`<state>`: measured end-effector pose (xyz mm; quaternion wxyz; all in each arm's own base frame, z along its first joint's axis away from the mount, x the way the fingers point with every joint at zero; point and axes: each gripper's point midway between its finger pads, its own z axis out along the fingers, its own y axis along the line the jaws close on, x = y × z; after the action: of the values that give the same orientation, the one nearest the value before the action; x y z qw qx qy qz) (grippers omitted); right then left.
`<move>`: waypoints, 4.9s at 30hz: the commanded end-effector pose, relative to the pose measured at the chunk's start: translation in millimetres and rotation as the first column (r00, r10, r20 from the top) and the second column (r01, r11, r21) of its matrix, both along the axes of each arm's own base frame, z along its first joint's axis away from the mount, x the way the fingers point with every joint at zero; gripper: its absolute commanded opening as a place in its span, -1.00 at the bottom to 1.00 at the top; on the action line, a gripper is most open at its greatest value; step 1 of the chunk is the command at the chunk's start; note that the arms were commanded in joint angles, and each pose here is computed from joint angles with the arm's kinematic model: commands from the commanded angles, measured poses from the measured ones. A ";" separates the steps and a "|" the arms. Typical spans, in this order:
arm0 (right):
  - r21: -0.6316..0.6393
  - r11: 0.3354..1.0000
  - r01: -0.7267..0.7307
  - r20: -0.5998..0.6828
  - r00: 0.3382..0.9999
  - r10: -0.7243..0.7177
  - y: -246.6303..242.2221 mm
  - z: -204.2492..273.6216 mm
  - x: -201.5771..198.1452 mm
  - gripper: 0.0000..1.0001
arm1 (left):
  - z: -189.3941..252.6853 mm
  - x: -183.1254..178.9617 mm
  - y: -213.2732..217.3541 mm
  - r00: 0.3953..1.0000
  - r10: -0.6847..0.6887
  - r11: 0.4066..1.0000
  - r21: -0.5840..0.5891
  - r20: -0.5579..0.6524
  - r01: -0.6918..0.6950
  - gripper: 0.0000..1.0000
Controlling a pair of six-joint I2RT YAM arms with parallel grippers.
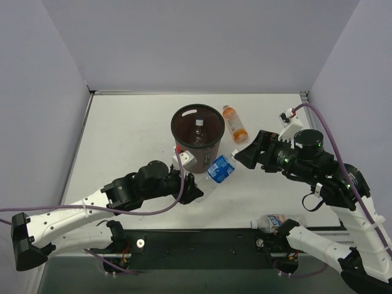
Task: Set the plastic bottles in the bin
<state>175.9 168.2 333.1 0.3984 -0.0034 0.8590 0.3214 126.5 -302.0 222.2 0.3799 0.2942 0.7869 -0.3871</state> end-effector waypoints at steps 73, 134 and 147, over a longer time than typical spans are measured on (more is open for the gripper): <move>-0.174 0.952 0.253 0.250 0.946 -0.205 -25.1 55.4 109.1 0.82 | -53.4 -58.7 -116.9 0.994 -0.103 0.991 -0.083 -0.031 0.100 0.95; -0.254 0.922 0.293 0.161 0.952 -0.259 -75.2 25.1 52.5 0.72 | -127.3 -47.9 -193.2 0.885 -0.443 0.878 0.268 0.143 0.397 -0.77; -0.225 0.850 0.476 0.120 0.879 -0.461 -108.4 0.7 37.0 0.70 | -46.8 -24.6 -70.6 0.991 -0.100 0.974 0.195 -0.090 0.116 -0.85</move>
<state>214.1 75.3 341.2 0.4855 0.0961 0.8595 0.1279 110.4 -407.2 162.5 0.3347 0.4081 0.7744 -0.3489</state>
